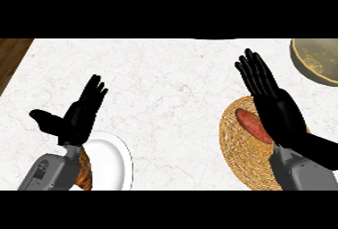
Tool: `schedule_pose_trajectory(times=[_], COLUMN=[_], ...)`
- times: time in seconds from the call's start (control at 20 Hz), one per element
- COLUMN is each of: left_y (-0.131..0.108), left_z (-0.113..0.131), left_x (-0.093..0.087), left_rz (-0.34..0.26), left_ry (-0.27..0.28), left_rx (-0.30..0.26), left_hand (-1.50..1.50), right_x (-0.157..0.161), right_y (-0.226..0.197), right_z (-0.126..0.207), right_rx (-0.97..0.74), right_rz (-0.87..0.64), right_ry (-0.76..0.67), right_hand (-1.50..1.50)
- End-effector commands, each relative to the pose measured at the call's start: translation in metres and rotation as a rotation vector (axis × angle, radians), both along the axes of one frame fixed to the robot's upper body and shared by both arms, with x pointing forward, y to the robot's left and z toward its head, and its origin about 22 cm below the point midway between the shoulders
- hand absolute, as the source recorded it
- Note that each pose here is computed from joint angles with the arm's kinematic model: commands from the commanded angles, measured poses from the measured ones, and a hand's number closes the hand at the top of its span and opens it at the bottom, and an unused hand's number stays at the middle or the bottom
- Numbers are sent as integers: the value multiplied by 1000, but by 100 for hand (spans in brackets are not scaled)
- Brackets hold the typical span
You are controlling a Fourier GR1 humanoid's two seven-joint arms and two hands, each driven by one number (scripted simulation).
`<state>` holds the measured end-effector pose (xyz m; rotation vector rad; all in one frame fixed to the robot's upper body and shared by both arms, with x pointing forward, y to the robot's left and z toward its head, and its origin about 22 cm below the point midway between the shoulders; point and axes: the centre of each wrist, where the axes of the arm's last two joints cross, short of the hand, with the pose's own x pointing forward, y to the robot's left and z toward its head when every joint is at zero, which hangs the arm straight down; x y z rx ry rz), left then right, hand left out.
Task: Pick the sweet potato from the placemat and place it in the bowl
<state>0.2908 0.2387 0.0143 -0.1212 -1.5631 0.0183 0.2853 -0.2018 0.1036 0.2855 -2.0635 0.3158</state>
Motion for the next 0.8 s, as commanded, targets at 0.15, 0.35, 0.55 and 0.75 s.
schedule_pose_trajectory(times=[0.15,0.35,0.55,0.75], left_y=[53,64,79,62], left_z=[20,20,35,33], left_x=[7,4,-4,-7], left_rz=[135,191,223,217], left_ry=[-37,-33,-16,-21], left_rx=[233,299,329,337], left_hand=[0,0,0,0], right_x=[30,24,5,-6], right_y=[-42,-101,-189,-226], right_z=[41,78,16,3], right_rx=[-123,-846,-698,-763], right_rz=[333,68,-12,88], right_ry=[-96,-70,64,-5], right_hand=[150,-150,-150,-150])
